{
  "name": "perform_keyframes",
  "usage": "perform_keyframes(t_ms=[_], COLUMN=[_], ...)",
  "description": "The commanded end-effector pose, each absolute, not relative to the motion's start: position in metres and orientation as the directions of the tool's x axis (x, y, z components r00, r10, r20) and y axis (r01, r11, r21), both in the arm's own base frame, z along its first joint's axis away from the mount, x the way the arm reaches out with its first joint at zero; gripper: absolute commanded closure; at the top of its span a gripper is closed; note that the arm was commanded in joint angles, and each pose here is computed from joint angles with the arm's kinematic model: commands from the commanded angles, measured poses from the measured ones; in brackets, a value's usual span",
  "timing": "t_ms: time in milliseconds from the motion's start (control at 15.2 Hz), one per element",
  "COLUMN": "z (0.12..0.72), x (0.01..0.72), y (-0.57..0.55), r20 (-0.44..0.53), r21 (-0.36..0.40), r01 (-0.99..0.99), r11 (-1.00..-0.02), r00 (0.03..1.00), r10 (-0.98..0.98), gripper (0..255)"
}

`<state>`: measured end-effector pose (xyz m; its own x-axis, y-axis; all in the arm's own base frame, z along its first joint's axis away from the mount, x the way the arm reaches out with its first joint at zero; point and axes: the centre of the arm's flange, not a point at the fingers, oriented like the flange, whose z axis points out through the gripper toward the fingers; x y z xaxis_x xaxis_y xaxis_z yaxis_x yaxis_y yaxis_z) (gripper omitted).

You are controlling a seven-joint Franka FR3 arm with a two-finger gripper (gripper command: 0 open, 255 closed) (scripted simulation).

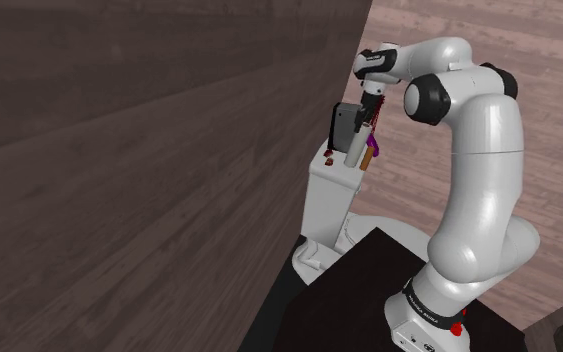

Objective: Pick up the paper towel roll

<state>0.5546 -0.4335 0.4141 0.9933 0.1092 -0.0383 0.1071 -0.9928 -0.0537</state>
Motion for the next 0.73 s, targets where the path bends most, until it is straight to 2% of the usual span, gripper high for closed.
perform_keyframes(t_ms=[0,660], z=[0.425,0.468], x=[0.554,0.554], y=[-0.435,-0.435], r20=[-0.038,-0.038], r21=[-0.054,-0.054], r01=[0.107,0.107], r11=[-0.993,-0.993], r00=[0.993,0.993], r10=[0.109,0.109], gripper=[255,255])
